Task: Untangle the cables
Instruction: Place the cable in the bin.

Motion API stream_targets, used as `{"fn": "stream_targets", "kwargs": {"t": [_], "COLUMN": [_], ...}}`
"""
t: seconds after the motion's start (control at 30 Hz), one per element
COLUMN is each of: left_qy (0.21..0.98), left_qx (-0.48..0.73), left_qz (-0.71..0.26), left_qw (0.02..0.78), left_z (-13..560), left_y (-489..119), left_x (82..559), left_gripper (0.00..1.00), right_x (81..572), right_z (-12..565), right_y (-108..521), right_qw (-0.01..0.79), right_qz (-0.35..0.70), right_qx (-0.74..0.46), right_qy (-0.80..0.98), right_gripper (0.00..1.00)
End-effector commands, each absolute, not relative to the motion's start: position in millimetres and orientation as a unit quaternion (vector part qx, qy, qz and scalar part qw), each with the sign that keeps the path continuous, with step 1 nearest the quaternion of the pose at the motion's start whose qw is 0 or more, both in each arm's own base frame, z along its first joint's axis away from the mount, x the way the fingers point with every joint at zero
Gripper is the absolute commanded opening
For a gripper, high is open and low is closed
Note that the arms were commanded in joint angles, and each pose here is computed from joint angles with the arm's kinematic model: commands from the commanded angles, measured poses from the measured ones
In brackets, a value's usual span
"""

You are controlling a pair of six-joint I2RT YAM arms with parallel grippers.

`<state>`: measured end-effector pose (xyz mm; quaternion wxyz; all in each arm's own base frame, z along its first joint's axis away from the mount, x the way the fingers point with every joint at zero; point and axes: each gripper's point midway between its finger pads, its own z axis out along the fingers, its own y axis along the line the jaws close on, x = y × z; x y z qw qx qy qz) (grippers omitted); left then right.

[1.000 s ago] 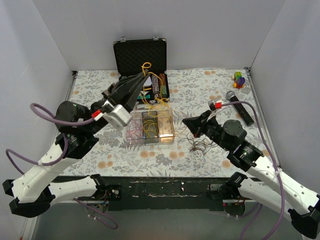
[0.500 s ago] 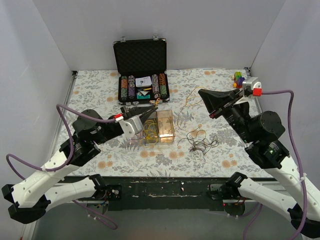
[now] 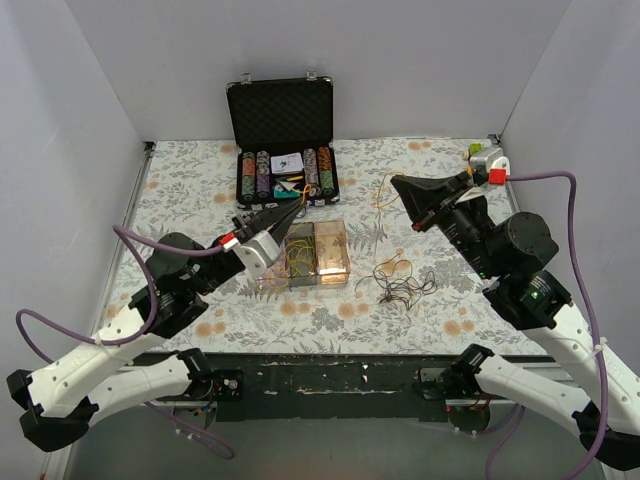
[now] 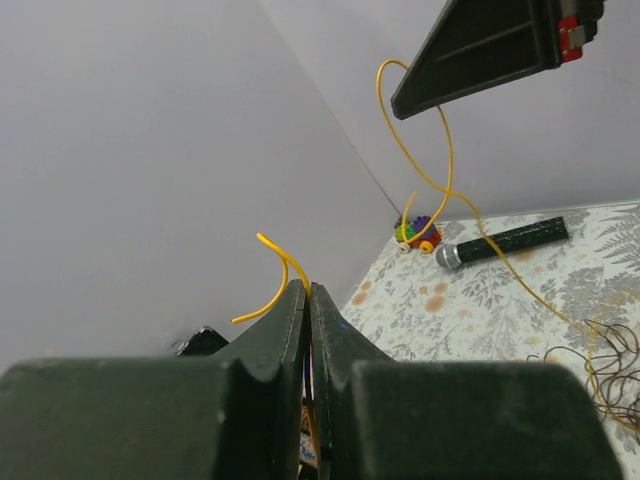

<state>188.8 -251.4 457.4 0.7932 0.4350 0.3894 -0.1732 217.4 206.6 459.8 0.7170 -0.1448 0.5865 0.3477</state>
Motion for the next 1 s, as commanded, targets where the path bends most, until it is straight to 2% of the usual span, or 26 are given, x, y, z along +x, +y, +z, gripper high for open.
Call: {"fn": "stream_targets", "kwargs": {"t": [0.0,0.2,0.53,0.97], "left_qy": [0.375,0.398,0.470,0.526], "left_qx": [0.388,0.324,0.295,0.268], "left_qz": [-0.141,-0.124,-0.107,-0.110], "left_qw": [0.830,0.849,0.825,0.800], "left_z": [470.2,468.1,392.6,343.6], "left_y": [-242.3,-237.2,-234.2,-226.3], "left_x": [201.8,224.6,259.7,328.6], "left_gripper": [0.00,0.00,0.00,0.00], "right_x": [214.4,211.0,197.0,193.2], "right_z": [482.9,492.2,502.1,485.6], "right_y": [197.3,196.0,190.6,197.8], "right_qw": [0.743,0.749,0.748,0.725], "right_qz": [0.346,0.350,0.372,0.392], "right_qx": [-0.134,-0.136,-0.135,-0.141], "right_qy": [0.557,0.546,0.533,0.549], "right_gripper": [0.01,0.01,0.01,0.01]}}
